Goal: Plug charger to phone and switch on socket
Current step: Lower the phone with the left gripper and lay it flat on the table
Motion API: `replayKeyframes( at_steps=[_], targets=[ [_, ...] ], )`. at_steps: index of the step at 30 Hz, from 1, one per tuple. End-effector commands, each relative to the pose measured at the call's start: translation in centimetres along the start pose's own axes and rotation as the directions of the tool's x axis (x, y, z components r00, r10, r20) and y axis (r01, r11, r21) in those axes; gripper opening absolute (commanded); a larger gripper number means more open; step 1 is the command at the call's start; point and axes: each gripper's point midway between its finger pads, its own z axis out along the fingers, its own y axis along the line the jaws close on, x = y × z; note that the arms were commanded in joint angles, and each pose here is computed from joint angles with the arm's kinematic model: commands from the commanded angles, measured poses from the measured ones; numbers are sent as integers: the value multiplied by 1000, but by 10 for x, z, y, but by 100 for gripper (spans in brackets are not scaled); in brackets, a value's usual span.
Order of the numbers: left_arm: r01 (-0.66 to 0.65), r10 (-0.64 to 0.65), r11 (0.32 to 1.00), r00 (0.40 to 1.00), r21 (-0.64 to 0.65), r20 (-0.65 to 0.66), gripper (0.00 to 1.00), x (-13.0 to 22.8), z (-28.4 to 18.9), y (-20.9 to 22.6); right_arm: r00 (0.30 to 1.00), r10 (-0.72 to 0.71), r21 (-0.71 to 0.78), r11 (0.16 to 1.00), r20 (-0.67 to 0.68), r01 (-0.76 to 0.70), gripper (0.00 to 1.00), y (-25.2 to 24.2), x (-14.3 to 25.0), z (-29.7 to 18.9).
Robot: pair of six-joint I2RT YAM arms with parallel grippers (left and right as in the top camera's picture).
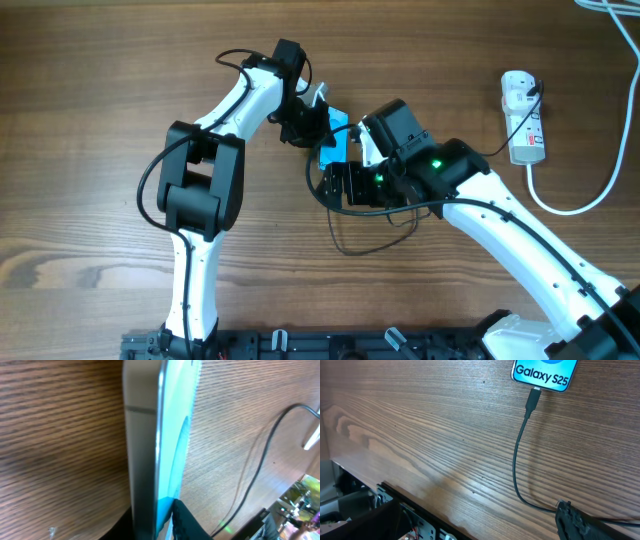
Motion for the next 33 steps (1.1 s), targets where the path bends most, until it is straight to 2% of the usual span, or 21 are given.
replayKeyframes(
  at_steps=[1, 8, 15, 19, 30, 31, 32, 33],
  targets=[
    [17, -18, 997, 1000, -75, -14, 24, 2, 9, 17, 1000, 9, -3, 1000, -27, -9, 100, -1, 5, 5],
    [20, -21, 995, 1000, -101, -14, 33, 3, 8, 21, 999, 12, 0, 1000, -34, -12, 100, -2, 6, 5],
    [24, -27, 992, 999, -122, -18, 33, 5, 8, 25, 999, 20, 10, 1000, -48, -20, 100, -4, 10, 5],
    [32, -36, 985, 999, -172, -22, 47, 7, 7, 34, 998, 30, 15, 999, -55, -29, 99, -5, 12, 4],
    [52, -61, 973, 998, -225, -34, 57, 15, -4, 42, 997, 43, 60, 997, -60, -39, 100, -14, 15, 4],
    [53, -58, 974, 998, -221, -19, 61, 14, -12, 40, 997, 46, 65, 997, -58, -42, 99, -15, 15, 4],
    [54, -55, 974, 999, -221, 3, 73, 11, -22, 37, 997, 47, 69, 997, -55, -43, 100, -16, 14, 3],
    [71, -65, 969, 997, -238, 34, 91, 9, -32, 38, 998, 47, 71, 997, -51, -43, 100, -17, 13, 2]
  ],
)
